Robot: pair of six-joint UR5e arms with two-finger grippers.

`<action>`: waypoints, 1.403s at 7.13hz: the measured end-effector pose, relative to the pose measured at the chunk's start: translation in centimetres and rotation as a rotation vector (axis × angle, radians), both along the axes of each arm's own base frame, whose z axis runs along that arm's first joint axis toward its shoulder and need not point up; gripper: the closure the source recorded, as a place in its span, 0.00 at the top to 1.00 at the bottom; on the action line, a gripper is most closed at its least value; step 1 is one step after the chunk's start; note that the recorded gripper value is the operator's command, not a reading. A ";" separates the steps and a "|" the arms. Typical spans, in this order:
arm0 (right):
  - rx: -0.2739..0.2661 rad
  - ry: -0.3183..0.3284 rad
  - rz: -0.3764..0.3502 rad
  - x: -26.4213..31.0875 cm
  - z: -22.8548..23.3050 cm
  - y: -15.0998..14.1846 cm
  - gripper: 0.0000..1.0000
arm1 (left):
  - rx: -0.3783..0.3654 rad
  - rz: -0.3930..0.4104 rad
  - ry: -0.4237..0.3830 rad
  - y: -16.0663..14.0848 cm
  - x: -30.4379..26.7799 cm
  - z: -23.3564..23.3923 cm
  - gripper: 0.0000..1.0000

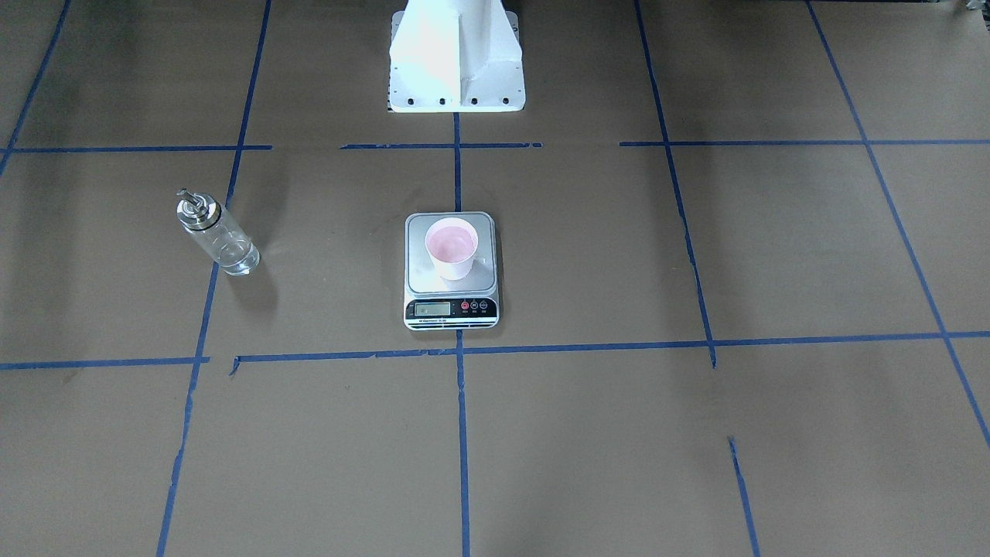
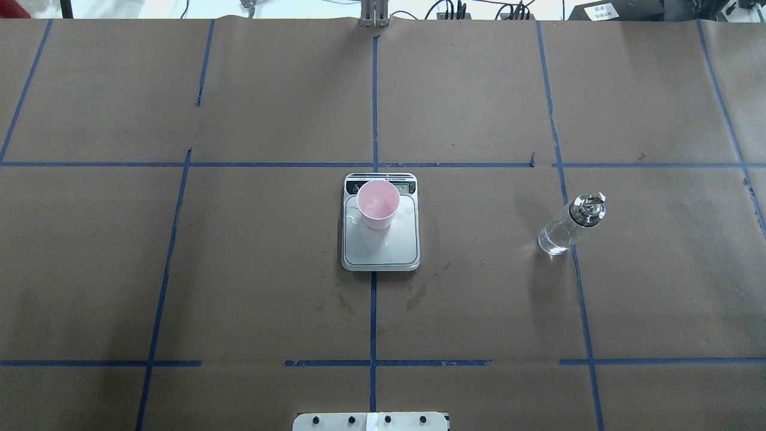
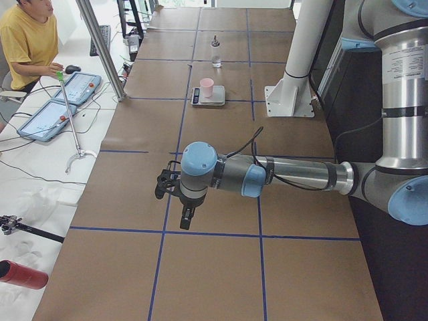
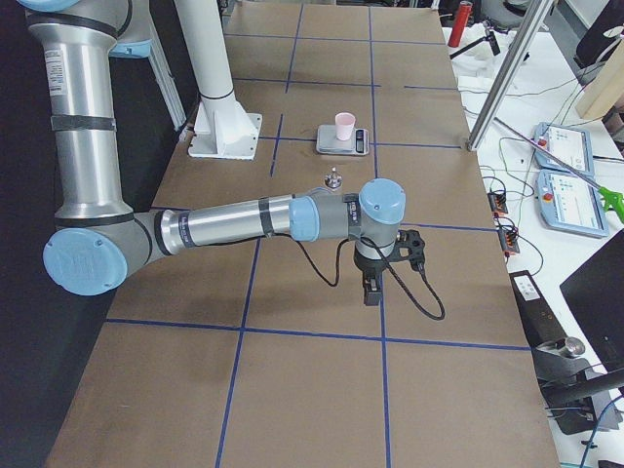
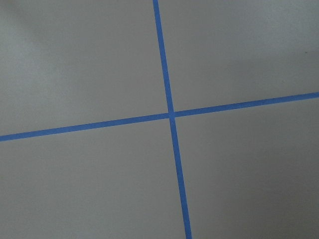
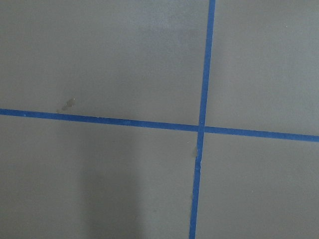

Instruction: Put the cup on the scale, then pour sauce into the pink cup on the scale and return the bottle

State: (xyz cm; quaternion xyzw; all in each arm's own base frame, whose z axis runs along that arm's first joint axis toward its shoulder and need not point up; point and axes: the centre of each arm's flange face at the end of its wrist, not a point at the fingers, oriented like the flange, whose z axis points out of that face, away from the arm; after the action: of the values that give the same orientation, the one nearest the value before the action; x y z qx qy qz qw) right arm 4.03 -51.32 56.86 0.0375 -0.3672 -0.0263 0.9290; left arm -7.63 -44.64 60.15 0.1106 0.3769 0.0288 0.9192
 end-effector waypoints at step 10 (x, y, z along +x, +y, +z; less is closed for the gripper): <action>-0.009 -0.001 -0.004 -0.2 0.5 0.1 1.00 | -0.169 0.008 0.007 1.7 0.3 0.5 1.00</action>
State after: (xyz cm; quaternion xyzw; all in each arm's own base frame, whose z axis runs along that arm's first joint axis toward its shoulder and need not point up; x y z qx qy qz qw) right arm 3.86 -51.26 57.34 0.0325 -0.3678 -0.0266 0.9289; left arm -7.37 -42.94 60.69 0.0311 0.3816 0.0002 0.9238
